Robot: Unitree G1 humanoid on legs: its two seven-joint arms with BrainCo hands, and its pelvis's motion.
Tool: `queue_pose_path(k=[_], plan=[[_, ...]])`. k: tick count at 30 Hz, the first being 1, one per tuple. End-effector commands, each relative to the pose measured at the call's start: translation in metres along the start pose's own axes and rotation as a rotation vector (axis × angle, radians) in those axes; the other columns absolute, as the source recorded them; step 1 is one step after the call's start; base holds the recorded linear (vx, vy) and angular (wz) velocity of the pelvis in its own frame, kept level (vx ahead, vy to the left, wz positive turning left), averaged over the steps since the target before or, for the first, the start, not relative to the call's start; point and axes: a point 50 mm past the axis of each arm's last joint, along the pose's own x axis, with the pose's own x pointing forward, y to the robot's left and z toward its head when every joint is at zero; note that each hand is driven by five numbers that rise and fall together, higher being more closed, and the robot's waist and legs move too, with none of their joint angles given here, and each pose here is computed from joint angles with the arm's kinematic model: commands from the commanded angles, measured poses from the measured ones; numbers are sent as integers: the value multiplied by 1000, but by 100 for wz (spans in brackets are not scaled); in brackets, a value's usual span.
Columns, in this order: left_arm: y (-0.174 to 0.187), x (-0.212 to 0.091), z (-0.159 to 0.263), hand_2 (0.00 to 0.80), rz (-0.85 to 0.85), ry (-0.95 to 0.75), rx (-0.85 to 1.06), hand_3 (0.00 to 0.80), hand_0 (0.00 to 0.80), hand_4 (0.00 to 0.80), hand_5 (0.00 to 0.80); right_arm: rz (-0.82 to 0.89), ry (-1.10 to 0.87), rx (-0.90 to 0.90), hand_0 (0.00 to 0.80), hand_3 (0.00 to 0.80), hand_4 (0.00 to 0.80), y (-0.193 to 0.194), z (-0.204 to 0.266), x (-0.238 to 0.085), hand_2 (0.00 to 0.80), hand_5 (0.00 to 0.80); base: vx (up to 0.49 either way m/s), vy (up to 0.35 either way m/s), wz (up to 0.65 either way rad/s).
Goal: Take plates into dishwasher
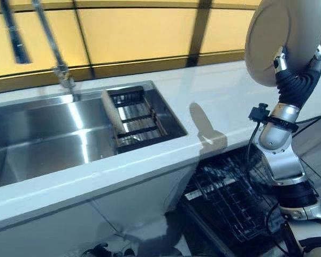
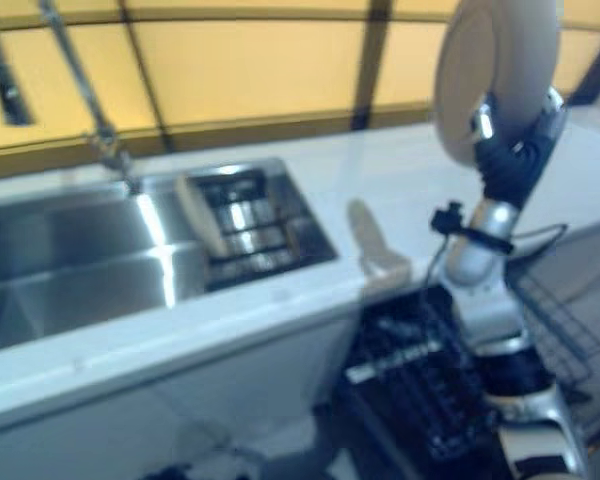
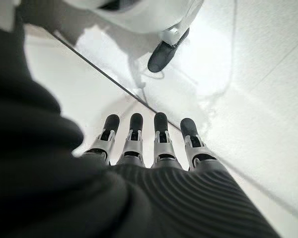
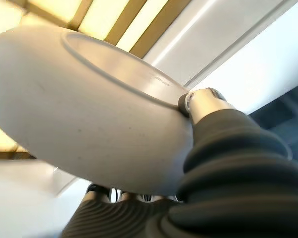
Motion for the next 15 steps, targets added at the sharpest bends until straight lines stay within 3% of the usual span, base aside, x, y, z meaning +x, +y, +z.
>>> queue_pose_path(k=[1, 6, 15], plan=[[14, 2, 20, 0, 49, -71, 25, 0, 0, 0, 0, -68, -116, 65, 800, 800, 800, -19, 18, 8, 800, 800, -98, -214, -44], [14, 1, 18, 0, 73, -64, -2, 0, 0, 0, 0, -4, -44, 36, 800, 800, 800, -31, 1, -15, 800, 800, -75, -265, -43], [-4, 1, 24, 0, 41, -94, -51, 0, 0, 0, 0, 90, 137, -34, 800, 800, 800, -44, -32, -46, 800, 800, -77, -228, -4]])
